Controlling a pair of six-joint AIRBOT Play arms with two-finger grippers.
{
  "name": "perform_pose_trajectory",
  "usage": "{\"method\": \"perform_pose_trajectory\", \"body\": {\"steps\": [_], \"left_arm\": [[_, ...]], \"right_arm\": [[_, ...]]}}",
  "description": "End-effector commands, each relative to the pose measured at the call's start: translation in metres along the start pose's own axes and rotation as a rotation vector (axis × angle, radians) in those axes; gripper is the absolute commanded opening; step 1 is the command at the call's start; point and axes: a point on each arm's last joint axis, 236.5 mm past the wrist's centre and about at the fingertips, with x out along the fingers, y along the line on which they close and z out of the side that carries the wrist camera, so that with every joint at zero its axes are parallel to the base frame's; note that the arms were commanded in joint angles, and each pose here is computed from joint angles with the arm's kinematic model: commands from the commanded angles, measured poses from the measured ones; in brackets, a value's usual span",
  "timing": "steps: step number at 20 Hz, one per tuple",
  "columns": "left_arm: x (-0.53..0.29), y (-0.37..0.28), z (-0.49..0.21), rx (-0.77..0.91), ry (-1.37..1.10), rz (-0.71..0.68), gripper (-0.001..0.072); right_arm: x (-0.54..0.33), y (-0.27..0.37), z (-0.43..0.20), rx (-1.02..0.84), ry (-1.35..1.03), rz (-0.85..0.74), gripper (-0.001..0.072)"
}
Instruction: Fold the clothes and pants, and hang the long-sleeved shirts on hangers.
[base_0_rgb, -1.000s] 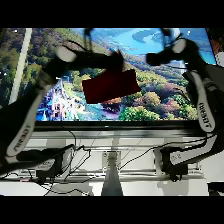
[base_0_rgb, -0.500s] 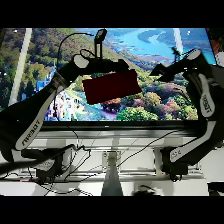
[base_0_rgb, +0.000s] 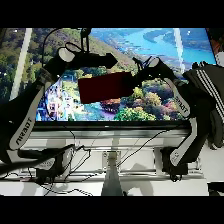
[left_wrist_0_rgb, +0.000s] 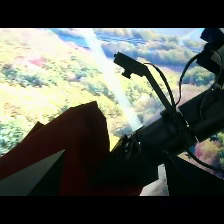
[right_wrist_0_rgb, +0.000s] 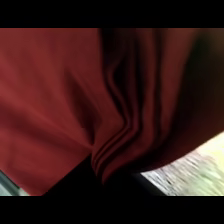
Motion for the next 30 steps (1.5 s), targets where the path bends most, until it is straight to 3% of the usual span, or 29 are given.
{"method": "perform_pose_trajectory", "body": {"steps": [1,6,9,14,20,21,22,23,27,30], "left_arm": [[-0.025,0.022,0.004,0.071,0.023,0.058,0.0683],[-0.124,0.054,0.038,0.309,-0.009,0.294,0.0684],[-0.180,0.038,0.063,0.343,-0.111,0.339,0.0684],[-0.221,0.012,0.080,0.384,-0.203,0.357,0.0685],[-0.220,0.012,0.079,0.384,-0.202,0.356,0.0684],[-0.220,0.012,0.080,0.385,-0.203,0.356,0.0684],[-0.220,0.012,0.080,0.385,-0.203,0.356,0.0684],[-0.220,0.012,0.079,0.385,-0.202,0.356,0.0684],[-0.220,0.012,0.080,0.385,-0.203,0.356,0.0684],[-0.220,0.012,0.080,0.385,-0.203,0.356,0.0685]], "right_arm": [[-0.017,0.009,0.017,-0.095,-0.064,-0.075,0.0013],[-0.203,-0.016,0.070,-0.083,-0.428,-0.284,0.0012],[-0.346,-0.058,0.045,0.048,-0.659,-0.485,0.0012],[-0.503,-0.138,-0.096,0.443,-0.799,-0.748,0.0013],[-0.555,-0.187,-0.284,0.973,-0.754,-0.833,0.0013],[-0.556,-0.194,-0.305,1.046,-0.757,-0.827,0.0072],[-0.559,-0.202,-0.318,1.127,-0.792,-0.818,0.0427],[-0.562,-0.206,-0.326,1.194,-0.831,-0.800,0.0688],[-0.568,-0.200,-0.283,1.096,-0.953,-0.695,0.0658],[-0.547,-0.164,-0.202,0.840,-0.944,-0.560,0.0372]]}}
